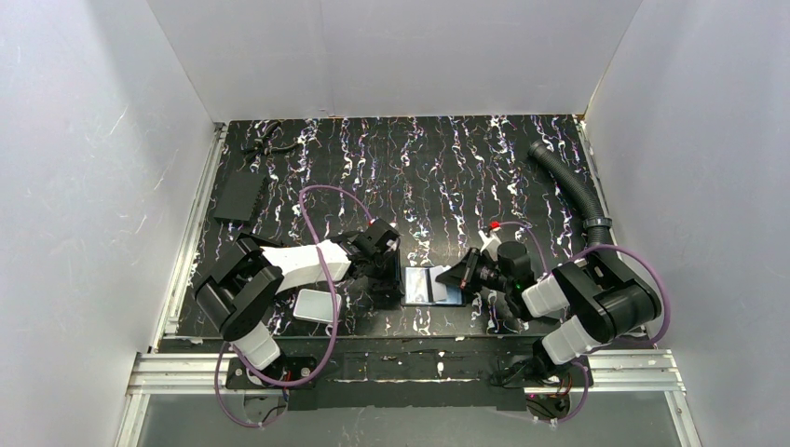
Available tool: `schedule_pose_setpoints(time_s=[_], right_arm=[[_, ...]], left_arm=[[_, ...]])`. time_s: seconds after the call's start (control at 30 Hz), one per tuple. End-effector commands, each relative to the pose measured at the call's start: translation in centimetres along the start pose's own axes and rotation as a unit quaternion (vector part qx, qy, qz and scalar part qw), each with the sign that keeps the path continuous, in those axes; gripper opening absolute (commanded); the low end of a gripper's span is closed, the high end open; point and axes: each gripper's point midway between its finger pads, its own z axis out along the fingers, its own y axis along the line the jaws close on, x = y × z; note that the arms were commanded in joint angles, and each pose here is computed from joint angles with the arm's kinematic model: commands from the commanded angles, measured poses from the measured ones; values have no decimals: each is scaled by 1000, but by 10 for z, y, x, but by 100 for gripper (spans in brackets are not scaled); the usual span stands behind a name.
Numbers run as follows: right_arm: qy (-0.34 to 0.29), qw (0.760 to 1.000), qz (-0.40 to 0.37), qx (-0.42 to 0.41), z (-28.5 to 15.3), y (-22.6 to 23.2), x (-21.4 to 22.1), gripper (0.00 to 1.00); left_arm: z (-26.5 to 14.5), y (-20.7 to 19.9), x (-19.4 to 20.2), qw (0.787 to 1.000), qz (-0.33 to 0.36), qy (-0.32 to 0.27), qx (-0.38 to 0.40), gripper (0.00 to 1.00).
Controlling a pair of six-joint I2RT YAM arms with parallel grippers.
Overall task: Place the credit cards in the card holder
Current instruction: Turn over the card slot in the card holder.
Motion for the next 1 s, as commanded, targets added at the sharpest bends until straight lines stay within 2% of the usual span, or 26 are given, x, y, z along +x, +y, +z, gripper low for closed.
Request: schedule_pose_setpoints(time_s=[0.0, 0.2, 0.5, 0.77, 0.97], right_arm=[[-31, 999, -4, 7, -3, -3, -6, 1], [-48, 999, -2, 16, -5, -7, -10, 1], [-40, 999, 35, -1, -4, -9, 1, 1], [-39, 995, 71, -56, 3, 4, 4, 1], [-26, 997, 69, -18, 8, -10, 17, 2]], left_arm=[[9, 12, 11, 1000, 4, 16, -16, 11], [11, 13, 17, 1000, -9, 19, -6, 6], [10, 10, 19, 1000, -11, 21, 4, 6], [11, 6, 19, 999, -18, 21, 18, 6], [11, 3, 20, 999, -22, 21, 26, 6]])
